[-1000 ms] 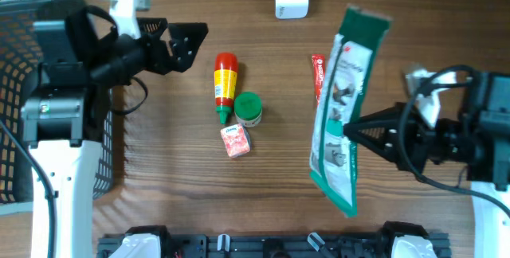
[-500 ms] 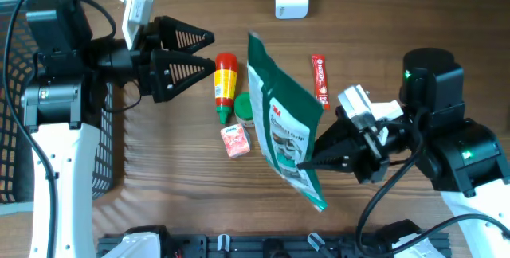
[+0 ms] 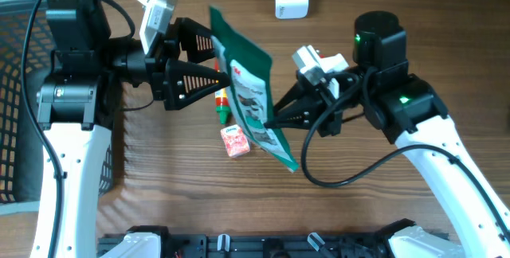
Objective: Scan the item barcode
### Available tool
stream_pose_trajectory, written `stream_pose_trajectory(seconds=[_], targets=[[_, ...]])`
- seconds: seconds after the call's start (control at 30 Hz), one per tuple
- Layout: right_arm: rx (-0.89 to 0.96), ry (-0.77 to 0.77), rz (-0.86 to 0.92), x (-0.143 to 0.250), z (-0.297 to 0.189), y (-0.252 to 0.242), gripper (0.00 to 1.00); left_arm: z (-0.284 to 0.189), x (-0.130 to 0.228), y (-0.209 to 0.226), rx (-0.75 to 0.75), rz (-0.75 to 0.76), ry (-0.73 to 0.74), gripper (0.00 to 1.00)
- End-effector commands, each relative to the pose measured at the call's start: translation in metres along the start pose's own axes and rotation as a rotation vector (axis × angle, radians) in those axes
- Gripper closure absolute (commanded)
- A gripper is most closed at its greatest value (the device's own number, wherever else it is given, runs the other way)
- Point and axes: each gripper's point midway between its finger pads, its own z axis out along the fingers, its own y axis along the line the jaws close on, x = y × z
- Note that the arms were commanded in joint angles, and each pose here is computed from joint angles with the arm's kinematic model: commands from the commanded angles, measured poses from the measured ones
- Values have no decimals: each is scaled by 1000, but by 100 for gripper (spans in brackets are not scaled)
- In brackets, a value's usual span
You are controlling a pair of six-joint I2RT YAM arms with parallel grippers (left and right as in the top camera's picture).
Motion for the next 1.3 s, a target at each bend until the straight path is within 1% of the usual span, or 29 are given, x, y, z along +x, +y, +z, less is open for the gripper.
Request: stream_pose_trajectory(seconds=[0.0,0.03,0.07,0.1,0.13,0.17,0.2,0.23,0.27,0.3,0.33,0.37,0.4,0.43,0.5,0.57,0.67,0.7,0.73,0.8,0.9,0.93,1.0,1.07,1.1,1.13,1.2,1.23,1.27], targets=[[-68,-8,54,-5,1,9,96,1,1,-4,23,24,5,18],[-68,-8,55,-5,1,9,96,2,1,-4,23,24,6,31],[-68,-8,56,-4,1,9,96,1,1,-4,23,23,5,38],[-67,-9,61,-4,1,9,96,1,1,-4,23,20,5,51],[-65,-9,70,-4,0,8,95,1,1,-4,23,18,5,74],[-62,-9,83,-4,0,8,96,1,1,-4,23,16,5,84],[-60,-10,88,-5,-1,7,96,1,1,-4,23,15,5,92],[-56,-11,98,-5,-2,7,96,1,1,-4,23,15,5,96],[-53,-12,112,-5,-3,6,95,1,1,-4,23,15,5,96],[-44,-14,130,-5,-5,5,85,1,1,-4,23,15,5,96],[-16,-13,150,-4,-7,0,55,1,1,-4,23,13,5,96],[23,-10,174,-3,-8,-7,45,1,1,-3,20,5,4,96],[68,-8,205,-2,-9,-14,27,-2,-1,-2,12,-36,-1,96],[112,-7,227,-1,-11,-22,15,-6,-2,0,-1,-87,-9,96],[112,-7,224,-1,-11,-22,0,-14,-5,5,-28,-143,-29,96],[189,1,243,4,-13,-34,0,-25,-13,14,-83,-230,-62,96],[474,51,298,24,-24,-77,0,-33,-22,23,-138,-351,-105,96],[523,73,261,27,-23,-85,0,-33,-25,23,-140,-364,-110,96],[502,81,207,24,-16,-82,0,-33,-28,23,-141,-371,-114,96],[487,79,166,19,-10,-81,0,-34,-33,23,-150,-397,-127,96],[462,99,20,14,-3,-79,0,-35,-42,23,-159,-456,-153,96],[439,92,5,11,0,-75,7,-35,-44,24,-163,-463,-161,96],[348,74,-8,7,6,-61,26,-36,-47,26,-178,-470,-178,96],[346,74,-7,7,6,-61,44,-37,-48,28,-188,-480,-190,96],[346,74,-8,7,6,-61,48,-37,-48,29,-188,-480,-190,96],[346,72,-14,6,6,-61,47,-36,-48,28,-187,-482,-189,96],[348,55,-1,0,6,-62,30,-36,-48,29,-187,-488,-188,96],[349,43,-6,-4,6,-62,27,-35,-47,28,-184,-491,-186,96],[350,30,-19,-9,6,-62,26,-34,-47,28,-183,-490,-184,96]])
